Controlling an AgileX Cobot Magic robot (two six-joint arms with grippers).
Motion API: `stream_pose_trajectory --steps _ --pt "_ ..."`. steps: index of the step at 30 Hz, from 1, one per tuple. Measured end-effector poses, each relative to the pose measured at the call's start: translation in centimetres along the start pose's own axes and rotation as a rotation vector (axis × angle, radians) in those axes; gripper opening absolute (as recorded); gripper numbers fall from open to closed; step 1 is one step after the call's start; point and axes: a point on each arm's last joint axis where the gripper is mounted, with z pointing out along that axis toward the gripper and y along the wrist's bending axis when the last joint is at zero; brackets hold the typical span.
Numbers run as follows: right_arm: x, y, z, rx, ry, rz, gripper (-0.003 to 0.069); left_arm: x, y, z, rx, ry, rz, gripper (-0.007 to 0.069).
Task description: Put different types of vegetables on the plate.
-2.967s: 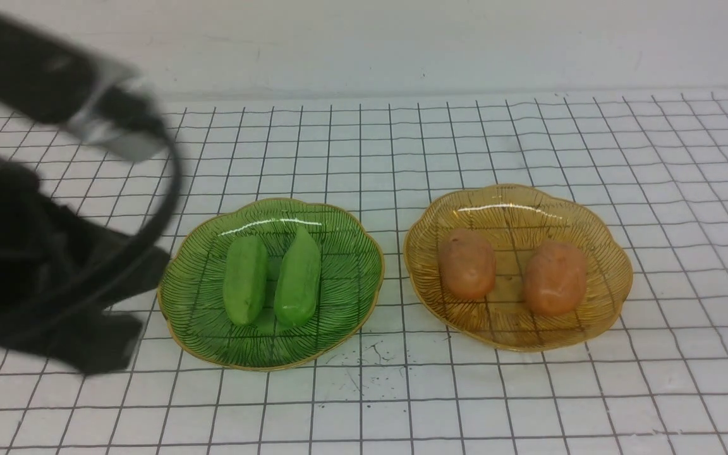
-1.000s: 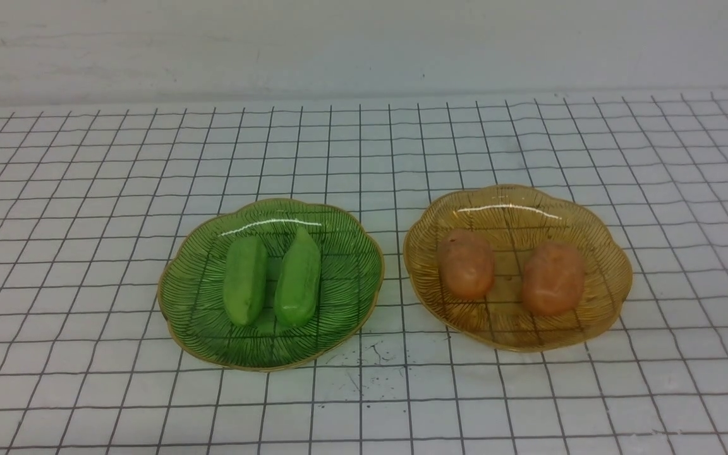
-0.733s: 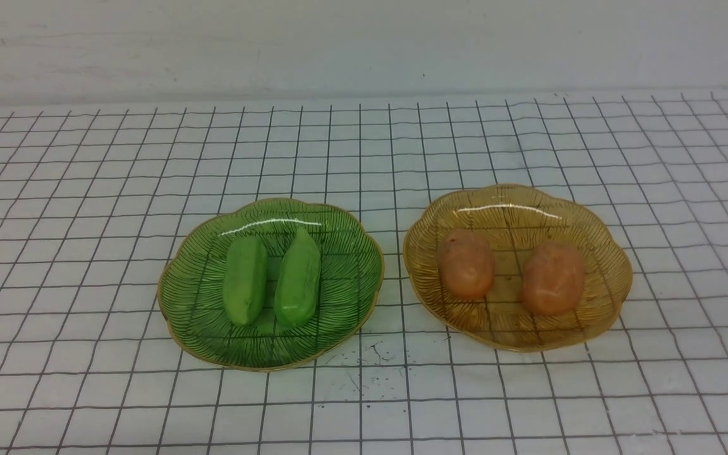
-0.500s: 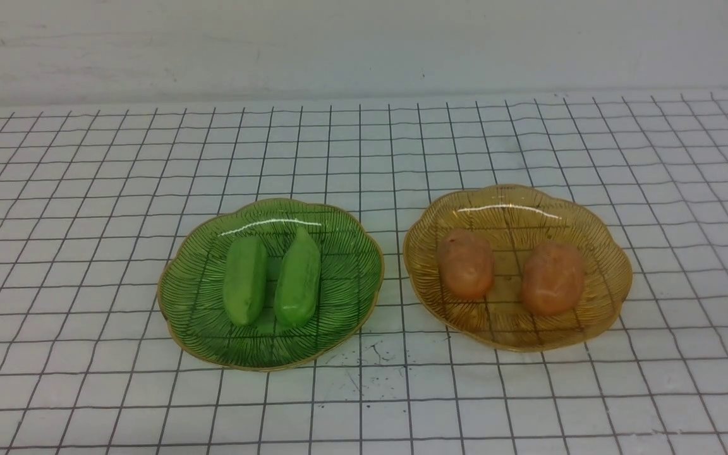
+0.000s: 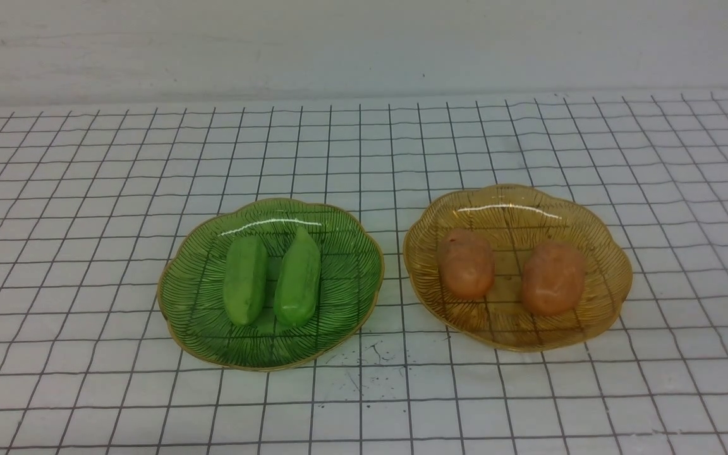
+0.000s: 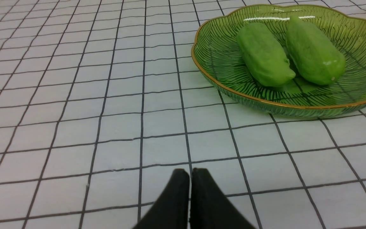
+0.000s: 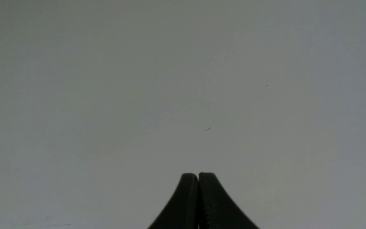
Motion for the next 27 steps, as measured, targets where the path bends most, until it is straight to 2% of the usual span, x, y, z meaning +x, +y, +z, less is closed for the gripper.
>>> stream_pose_trajectory --steps 3,8,11,12,13,14,15,20,27 --pt "0.0 -0.1 -0.6 0.002 -0.016 -0.07 -0.0015 0.0 0.0 0.0 -0.001 0.0 0.0 -0.0008" --pt "2.7 -0.8 -0.6 0.093 0.058 -0.172 -0.0015 0.0 0.0 0.0 -0.001 0.0 0.0 -0.0008" --pt "7.6 -2.0 -0.5 0.161 0.206 -0.199 -0.0015 0.0 0.0 0.0 -0.001 0.0 0.0 -0.0008" --pt "7.9 -2.1 -0.5 0.164 0.215 -0.201 -0.0015 0.0 0.0 0.0 -0.001 0.0 0.0 -0.0008" --pt "10.4 -2.7 -0.7 0.186 0.29 -0.216 -0.0015 0.0 0.0 0.0 -0.001 0.0 0.0 -0.0008" --pt "12.2 -3.1 -1.0 0.269 0.325 -0.251 -0.0015 0.0 0.0 0.0 -0.001 0.0 0.0 -0.0008" --pt "13.9 -3.5 -1.4 0.204 0.385 -0.254 -0.0015 0.0 0.0 0.0 -0.001 0.0 0.0 -0.0008" --pt "20.2 -4.6 -4.1 0.206 0.508 -0.28 -0.0015 0.0 0.0 0.0 -0.001 0.0 0.0 -0.0008" --pt "21.3 -4.9 -5.1 0.249 0.601 -0.216 -0.0015 0.0 0.0 0.0 -0.001 -0.001 0.0 -0.0008"
